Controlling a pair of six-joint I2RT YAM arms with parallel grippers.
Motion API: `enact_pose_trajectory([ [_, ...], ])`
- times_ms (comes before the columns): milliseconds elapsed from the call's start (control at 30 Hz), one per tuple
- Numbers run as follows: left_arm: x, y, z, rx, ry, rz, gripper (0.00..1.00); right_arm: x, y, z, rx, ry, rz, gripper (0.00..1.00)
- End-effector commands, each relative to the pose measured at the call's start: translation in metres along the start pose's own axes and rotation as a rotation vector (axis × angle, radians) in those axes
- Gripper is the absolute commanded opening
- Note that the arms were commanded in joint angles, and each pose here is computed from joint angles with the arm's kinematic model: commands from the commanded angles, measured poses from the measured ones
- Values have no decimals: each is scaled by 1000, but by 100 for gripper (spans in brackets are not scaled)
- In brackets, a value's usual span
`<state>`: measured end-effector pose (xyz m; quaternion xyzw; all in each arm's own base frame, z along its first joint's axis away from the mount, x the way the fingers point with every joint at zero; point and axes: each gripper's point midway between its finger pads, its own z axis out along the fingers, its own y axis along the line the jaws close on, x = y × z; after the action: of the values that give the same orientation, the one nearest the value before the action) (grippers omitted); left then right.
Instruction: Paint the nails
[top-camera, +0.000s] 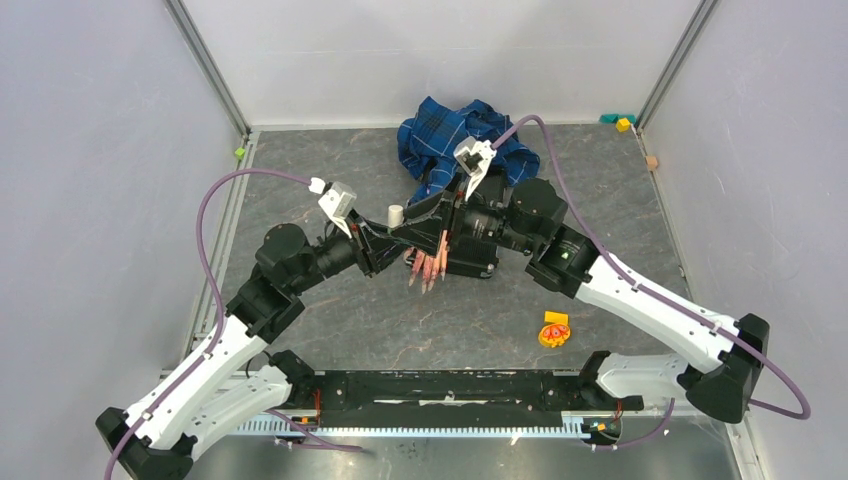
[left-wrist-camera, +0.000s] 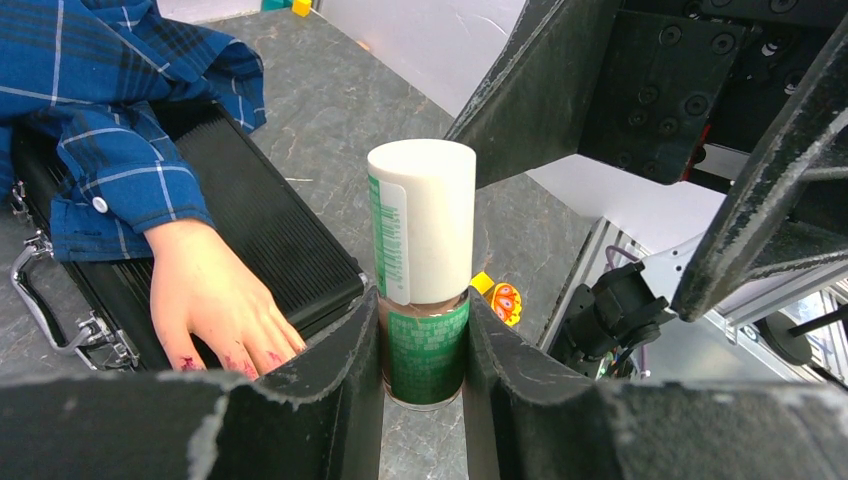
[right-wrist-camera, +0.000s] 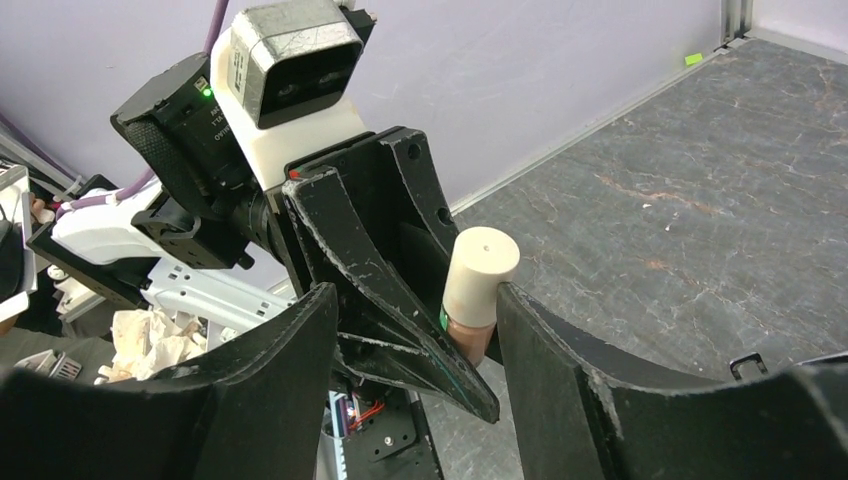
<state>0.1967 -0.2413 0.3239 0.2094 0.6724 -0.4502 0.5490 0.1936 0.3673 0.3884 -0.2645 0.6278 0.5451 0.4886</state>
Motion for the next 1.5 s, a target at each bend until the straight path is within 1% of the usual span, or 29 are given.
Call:
enact_pose_trajectory([
  [0, -20, -5, 0, 10, -44, 46, 2, -18, 10, 7, -34, -52, -3, 63],
  [200, -19, -6, 0, 17, -41, 46, 2, -16, 12, 14, -55, -40, 2, 60],
  [333, -18, -7, 2, 28, -34, 43, 2, -19, 15, 18, -66, -44, 2, 60],
  [767, -17, -10, 1, 43, -32, 50, 2, -15, 18, 36, -106, -36, 28, 53],
  [900, -18, -11, 0, 48, -34, 54, 2, -11, 17, 39, -107, -27, 32, 49],
  [1000, -18, -12, -1, 54, -37, 54, 2, -8, 13, 39, -88, -16, 25, 41],
  [1133, -23, -18, -2, 80, -59, 65, 2, -10, 5, 33, -39, -17, -11, 18],
  [1267, -22, -26, -3, 130, -50, 73, 2, -28, 8, 23, -40, -54, -58, 4],
  [1333, -20, -34, -3, 177, -37, 78, 2, -38, 13, 19, -45, -62, -108, 0],
  [1467, -19, -48, -6, 262, -37, 88, 2, -54, 27, 9, -88, -69, -182, 0],
])
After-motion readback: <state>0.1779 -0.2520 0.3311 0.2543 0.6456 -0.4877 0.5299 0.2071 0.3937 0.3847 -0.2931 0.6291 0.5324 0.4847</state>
